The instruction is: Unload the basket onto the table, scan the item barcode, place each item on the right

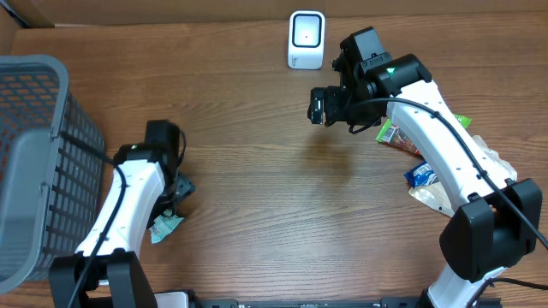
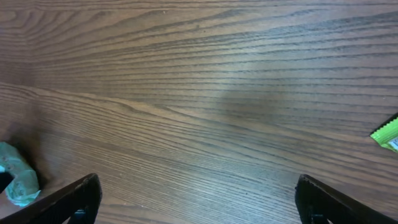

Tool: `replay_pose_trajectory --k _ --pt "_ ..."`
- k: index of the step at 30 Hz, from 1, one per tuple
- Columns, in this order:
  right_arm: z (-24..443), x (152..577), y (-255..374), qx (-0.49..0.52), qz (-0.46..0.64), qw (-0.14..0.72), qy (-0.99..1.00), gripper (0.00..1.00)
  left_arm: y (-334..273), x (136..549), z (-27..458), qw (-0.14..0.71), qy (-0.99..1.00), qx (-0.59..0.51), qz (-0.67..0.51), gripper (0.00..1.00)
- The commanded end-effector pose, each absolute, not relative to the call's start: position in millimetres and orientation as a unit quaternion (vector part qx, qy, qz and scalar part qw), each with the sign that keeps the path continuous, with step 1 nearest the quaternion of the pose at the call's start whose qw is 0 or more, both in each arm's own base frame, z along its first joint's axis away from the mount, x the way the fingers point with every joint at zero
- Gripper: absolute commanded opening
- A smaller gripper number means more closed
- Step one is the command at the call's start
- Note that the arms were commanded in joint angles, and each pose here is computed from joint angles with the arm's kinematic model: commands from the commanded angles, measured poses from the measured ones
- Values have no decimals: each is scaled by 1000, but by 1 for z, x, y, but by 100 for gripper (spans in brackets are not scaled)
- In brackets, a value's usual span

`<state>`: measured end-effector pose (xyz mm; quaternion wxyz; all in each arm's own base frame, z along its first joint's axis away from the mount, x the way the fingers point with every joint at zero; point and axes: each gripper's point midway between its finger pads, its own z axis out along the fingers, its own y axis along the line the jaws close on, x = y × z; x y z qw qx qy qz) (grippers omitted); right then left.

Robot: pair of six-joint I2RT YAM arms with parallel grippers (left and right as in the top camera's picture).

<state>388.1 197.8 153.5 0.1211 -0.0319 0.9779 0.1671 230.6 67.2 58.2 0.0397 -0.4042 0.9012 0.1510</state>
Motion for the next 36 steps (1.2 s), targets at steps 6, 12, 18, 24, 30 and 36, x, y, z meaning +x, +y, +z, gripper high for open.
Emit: replay_pose_trajectory --k 6,12,18,24,30,36 --pt "155 389 199 -37 167 129 977 100 87 230 24 76 893 -415 157 61" --pt "155 389 199 -37 166 128 977 100 82 231 13 82 896 -413 140 4" --pt "155 389 199 -37 166 128 977 100 30 266 13 92 966 -240 16 4" --pt "155 390 199 -37 168 131 976 100 -54 322 60 161 979 -71 -101 4" --pt "155 389 199 -37 167 129 977 100 -139 353 107 244 957 40 -154 4" --pt "154 386 198 -35 166 122 978 100 -142 364 118 262 952 -44 -150 38"
